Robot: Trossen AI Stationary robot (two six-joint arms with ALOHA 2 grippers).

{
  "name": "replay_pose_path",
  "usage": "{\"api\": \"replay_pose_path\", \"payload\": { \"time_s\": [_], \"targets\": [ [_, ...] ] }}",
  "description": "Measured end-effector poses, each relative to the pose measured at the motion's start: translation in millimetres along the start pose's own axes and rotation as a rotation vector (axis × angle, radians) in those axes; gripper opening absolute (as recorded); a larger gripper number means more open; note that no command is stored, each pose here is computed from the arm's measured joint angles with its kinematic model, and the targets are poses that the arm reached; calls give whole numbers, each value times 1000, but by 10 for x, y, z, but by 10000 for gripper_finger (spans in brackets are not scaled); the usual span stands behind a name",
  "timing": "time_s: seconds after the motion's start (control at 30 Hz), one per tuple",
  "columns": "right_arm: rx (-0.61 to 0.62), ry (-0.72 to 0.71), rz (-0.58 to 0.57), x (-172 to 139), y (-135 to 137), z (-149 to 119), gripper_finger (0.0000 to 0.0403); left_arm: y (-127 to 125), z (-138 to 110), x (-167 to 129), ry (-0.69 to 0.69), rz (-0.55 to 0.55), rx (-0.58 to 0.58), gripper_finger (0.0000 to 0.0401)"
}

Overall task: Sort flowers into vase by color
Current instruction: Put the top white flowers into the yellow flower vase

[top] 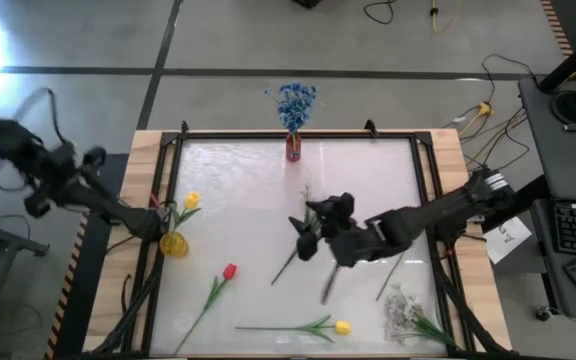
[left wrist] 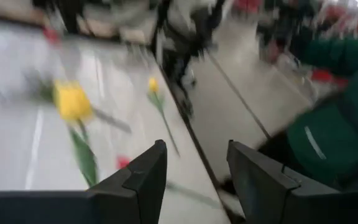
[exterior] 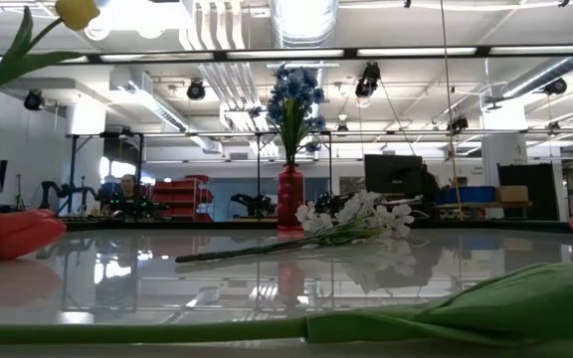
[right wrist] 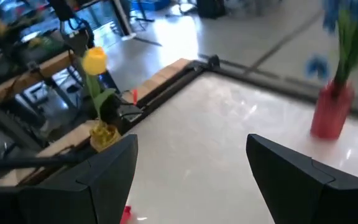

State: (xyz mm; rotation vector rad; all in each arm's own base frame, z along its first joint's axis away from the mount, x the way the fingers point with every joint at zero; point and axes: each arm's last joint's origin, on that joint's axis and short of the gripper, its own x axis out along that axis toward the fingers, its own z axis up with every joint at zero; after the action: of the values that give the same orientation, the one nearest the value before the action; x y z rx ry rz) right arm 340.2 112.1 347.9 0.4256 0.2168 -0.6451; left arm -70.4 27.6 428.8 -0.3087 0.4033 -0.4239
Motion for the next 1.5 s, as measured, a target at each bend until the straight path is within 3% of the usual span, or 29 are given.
{"api": "replay_pose_path", "payload": {
  "time_s": [0.13, 0.27, 0.4, 0.57, 0.8, 0.93, 1.13, 1.27, 1.5],
  "targets": [
    [156, 23, -62, 282, -13, -173, 293, 202, 180, -273, -152, 24, -8, 175],
    [201, 71, -103, 529, -46, -341, 293, 435, 302, -403, -232, 21, -54, 195],
    [302, 112, -190, 682, -188, -388, 293, 547, 457, -334, -271, -28, -43, 214],
    [374, 274, -353, 735, -476, -407, 293, 528, 646, -81, -253, -86, -7, 230],
    [459, 456, -479, 734, -608, -527, 290, 179, 711, 407, -103, -110, 95, 233],
    [504, 544, -546, 837, -598, -772, 285, -26, 627, 662, 32, -141, 36, 233],
    [454, 583, -575, 878, -546, -1018, 275, -313, 393, 1082, 303, -169, -116, 233],
    [439, 586, -560, 826, -515, -1023, 276, -456, 226, 1350, 429, -111, -175, 233],
    [397, 498, -519, 570, -476, -803, 277, -578, -204, 1823, 576, 79, -305, 233]
  ]
}}
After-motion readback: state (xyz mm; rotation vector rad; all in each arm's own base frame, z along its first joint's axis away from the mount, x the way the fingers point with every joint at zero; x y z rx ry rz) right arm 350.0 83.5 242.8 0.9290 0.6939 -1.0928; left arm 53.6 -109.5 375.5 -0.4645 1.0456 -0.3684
